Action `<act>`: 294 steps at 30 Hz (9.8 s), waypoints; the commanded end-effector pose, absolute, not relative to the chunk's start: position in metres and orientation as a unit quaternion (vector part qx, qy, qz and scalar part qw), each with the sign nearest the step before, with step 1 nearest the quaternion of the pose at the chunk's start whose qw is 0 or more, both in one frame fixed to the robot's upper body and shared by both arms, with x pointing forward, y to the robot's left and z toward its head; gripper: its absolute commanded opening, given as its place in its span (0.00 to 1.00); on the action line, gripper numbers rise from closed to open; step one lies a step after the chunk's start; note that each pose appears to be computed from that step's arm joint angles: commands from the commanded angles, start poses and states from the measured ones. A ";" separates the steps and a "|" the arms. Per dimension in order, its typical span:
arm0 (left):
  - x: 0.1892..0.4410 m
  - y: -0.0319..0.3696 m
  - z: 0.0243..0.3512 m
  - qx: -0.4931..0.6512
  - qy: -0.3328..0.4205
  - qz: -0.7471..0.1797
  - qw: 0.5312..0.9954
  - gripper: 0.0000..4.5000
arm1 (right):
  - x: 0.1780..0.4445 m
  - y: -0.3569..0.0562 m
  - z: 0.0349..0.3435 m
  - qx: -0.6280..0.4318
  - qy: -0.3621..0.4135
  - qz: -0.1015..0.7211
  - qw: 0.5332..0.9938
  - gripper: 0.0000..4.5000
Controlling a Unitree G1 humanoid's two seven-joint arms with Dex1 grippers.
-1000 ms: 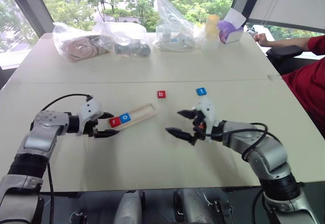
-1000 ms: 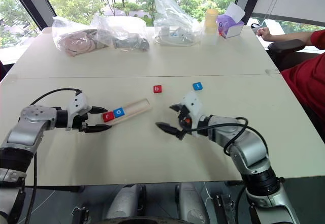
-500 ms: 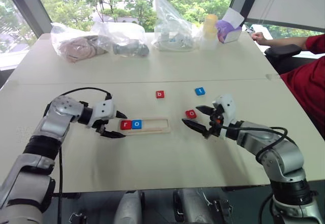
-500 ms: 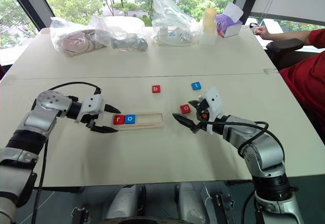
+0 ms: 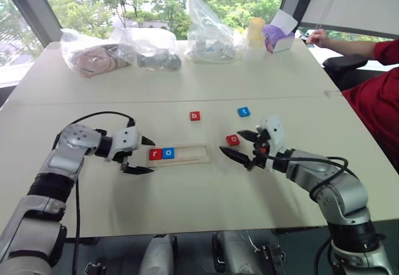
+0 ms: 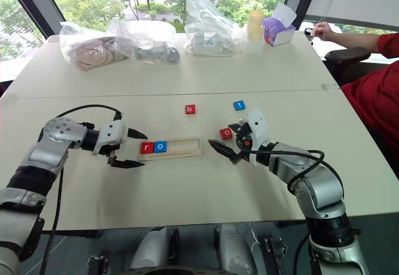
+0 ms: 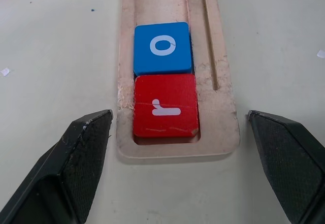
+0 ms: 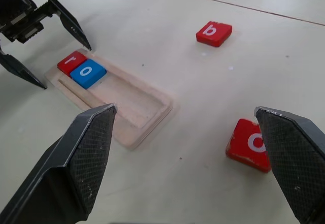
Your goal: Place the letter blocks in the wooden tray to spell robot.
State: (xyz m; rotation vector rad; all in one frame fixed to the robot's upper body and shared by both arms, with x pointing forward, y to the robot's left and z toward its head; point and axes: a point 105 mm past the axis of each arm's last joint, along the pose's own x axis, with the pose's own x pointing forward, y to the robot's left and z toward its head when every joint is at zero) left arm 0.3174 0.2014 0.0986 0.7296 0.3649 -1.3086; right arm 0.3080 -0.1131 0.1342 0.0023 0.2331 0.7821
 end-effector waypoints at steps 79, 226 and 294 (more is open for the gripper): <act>0.293 0.120 0.159 0.221 0.065 -0.546 0.806 1.00 | 0.281 -0.140 0.091 -0.037 0.260 0.039 0.964 0.80; 0.301 0.124 0.151 0.203 0.082 -0.534 0.817 1.00 | 0.348 -0.102 0.090 -0.065 0.187 0.193 0.961 0.68; 0.247 0.146 0.183 0.203 0.116 -0.578 0.782 1.00 | 0.344 -0.193 0.090 -0.304 0.157 0.612 0.713 0.77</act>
